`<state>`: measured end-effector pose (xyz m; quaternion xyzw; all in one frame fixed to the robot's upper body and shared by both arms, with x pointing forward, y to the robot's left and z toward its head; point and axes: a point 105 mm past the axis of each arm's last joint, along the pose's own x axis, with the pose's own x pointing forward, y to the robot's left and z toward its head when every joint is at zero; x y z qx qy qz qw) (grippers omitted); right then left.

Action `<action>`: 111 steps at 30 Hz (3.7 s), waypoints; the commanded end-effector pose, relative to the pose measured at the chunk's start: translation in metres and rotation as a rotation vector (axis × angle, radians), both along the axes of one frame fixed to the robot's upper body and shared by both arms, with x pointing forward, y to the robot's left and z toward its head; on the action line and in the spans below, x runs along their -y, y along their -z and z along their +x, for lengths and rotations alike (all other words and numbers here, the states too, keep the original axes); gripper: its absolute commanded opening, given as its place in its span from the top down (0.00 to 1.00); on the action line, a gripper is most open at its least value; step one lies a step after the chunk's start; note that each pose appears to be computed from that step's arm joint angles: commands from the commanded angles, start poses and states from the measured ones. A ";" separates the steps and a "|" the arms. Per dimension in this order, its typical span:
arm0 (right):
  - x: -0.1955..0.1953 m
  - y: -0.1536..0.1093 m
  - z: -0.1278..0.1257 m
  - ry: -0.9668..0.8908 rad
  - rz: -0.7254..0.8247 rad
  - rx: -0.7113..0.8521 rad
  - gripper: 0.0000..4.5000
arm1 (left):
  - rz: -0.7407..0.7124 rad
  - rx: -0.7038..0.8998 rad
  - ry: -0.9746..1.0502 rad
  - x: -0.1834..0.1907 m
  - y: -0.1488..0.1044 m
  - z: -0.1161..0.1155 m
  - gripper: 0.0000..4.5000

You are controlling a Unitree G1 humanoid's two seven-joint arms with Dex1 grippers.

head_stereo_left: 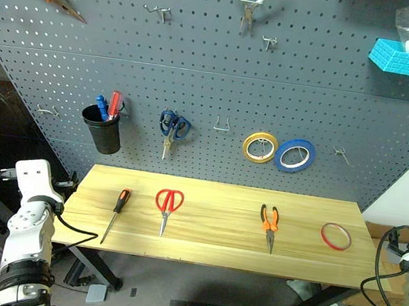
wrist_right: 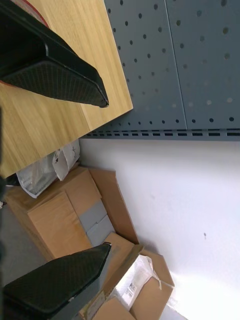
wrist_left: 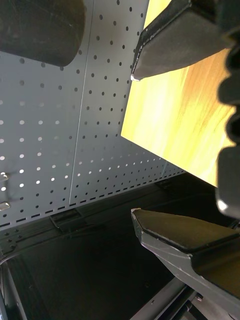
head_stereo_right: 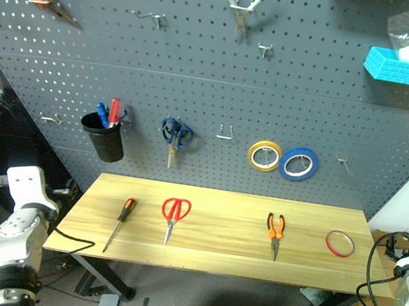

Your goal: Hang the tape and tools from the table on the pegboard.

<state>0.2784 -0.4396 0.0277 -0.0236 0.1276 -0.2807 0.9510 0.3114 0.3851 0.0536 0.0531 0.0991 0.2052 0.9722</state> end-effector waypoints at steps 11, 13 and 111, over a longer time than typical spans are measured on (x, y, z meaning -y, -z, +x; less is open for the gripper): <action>-0.037 -0.010 0.019 -0.244 -0.064 -0.020 0.00 | -0.069 0.012 0.122 0.032 0.003 0.001 0.02; -0.056 -0.010 0.024 -0.326 -0.052 -0.030 0.00 | -0.092 -0.021 0.177 0.047 0.008 0.002 0.02; -0.251 -0.087 0.056 -0.987 -0.266 -0.186 0.31 | 0.382 -0.156 1.582 0.261 -0.089 0.032 0.01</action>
